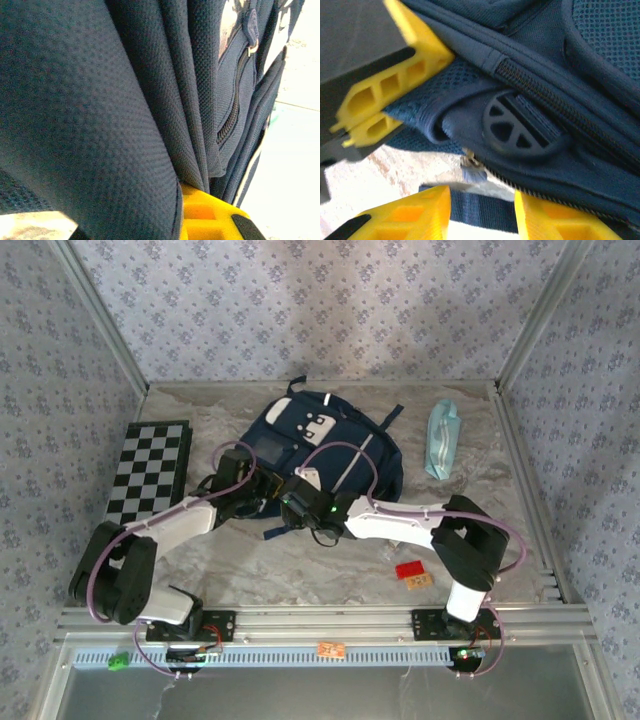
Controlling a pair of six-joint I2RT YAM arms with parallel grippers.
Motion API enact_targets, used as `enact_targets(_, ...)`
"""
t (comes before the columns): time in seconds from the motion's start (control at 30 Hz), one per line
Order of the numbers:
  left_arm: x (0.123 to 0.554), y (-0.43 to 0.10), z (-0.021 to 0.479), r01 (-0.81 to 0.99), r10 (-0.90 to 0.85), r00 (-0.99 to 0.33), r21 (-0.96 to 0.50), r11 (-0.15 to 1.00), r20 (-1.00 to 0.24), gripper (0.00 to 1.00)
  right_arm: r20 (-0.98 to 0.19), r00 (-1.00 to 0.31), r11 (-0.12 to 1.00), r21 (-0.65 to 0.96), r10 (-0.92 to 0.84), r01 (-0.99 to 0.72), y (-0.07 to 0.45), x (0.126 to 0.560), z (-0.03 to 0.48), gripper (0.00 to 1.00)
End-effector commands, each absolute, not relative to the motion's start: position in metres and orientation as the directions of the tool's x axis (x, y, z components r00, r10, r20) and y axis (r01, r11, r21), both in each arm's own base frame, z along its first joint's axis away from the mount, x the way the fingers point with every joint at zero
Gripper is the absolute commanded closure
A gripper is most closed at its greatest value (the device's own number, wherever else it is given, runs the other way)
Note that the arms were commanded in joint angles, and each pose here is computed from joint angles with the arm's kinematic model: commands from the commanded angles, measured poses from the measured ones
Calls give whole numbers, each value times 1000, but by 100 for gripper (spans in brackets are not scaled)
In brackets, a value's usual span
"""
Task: Pack books, pencil case, and school supplies into a backpack
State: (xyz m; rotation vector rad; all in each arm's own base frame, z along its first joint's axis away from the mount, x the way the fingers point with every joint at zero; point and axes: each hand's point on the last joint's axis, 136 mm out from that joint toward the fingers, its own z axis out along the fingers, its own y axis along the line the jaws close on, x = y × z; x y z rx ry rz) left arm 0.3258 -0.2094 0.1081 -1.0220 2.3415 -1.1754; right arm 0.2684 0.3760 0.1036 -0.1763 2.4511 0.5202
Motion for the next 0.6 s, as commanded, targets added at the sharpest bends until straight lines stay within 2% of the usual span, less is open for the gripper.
enact_targets(0.0,323,-231,149,-355,-674,-738,-870,341,37,100,-630,-770,936,323,102,-140,367,291,105,64)
enact_targets(0.23,315,-234,152,-347,-667,-744,-875,337,38,100,-649,-740,926,364,176,-99,369,310,121,72)
enact_targets(0.57,314,-228,149,-346,-677,-736,-864,366,7,100,-621,-778,954,280,97,-104,322,272,108,87)
